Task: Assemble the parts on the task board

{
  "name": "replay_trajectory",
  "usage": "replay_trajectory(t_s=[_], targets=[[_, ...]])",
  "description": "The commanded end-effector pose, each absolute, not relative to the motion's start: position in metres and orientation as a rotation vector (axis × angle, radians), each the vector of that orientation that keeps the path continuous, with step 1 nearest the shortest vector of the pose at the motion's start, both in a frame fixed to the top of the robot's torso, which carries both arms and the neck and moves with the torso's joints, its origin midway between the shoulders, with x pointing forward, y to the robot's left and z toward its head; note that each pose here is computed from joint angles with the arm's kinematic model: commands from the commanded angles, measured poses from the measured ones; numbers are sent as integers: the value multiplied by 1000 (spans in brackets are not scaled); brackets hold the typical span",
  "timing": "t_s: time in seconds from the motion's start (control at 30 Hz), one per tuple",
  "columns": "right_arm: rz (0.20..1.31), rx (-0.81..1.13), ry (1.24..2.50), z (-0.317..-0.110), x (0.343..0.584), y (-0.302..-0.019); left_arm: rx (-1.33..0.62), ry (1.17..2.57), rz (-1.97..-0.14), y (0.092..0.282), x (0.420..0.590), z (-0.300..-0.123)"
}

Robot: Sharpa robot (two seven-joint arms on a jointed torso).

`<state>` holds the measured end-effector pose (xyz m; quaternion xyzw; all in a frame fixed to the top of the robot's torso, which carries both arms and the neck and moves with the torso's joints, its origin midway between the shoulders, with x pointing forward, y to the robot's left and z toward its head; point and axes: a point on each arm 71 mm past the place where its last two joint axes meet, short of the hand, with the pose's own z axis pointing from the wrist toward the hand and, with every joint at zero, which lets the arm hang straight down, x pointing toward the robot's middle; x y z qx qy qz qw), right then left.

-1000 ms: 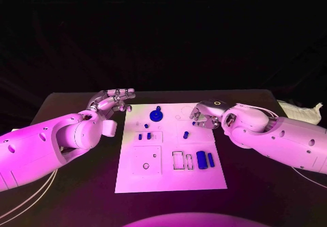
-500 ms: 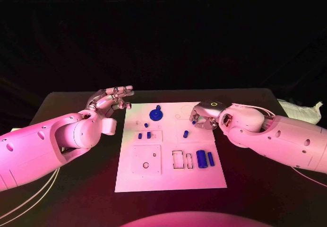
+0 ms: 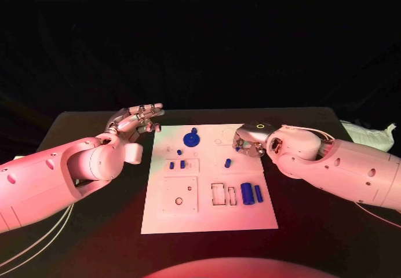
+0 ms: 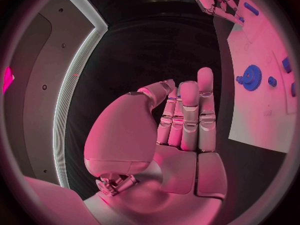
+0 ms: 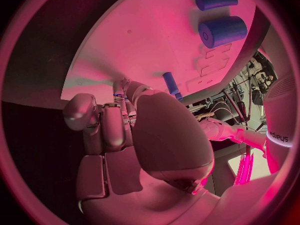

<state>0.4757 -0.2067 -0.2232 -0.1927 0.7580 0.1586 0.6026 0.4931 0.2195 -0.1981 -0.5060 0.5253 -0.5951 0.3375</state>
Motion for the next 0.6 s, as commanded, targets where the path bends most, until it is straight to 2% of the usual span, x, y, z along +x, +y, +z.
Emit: replay_trajectory(t_s=[0.03, 0.3, 0.6], targets=[[335, -483, 1833, -237, 472, -207, -1314, 1362, -1582, 218, 492, -197], [359, -440, 1741, -230, 472, -204, -1315, 1364, -1578, 218, 493, -198], [395, -378, 1654, -214, 469, -205, -1317, 1367, -1570, 219, 494, -198]])
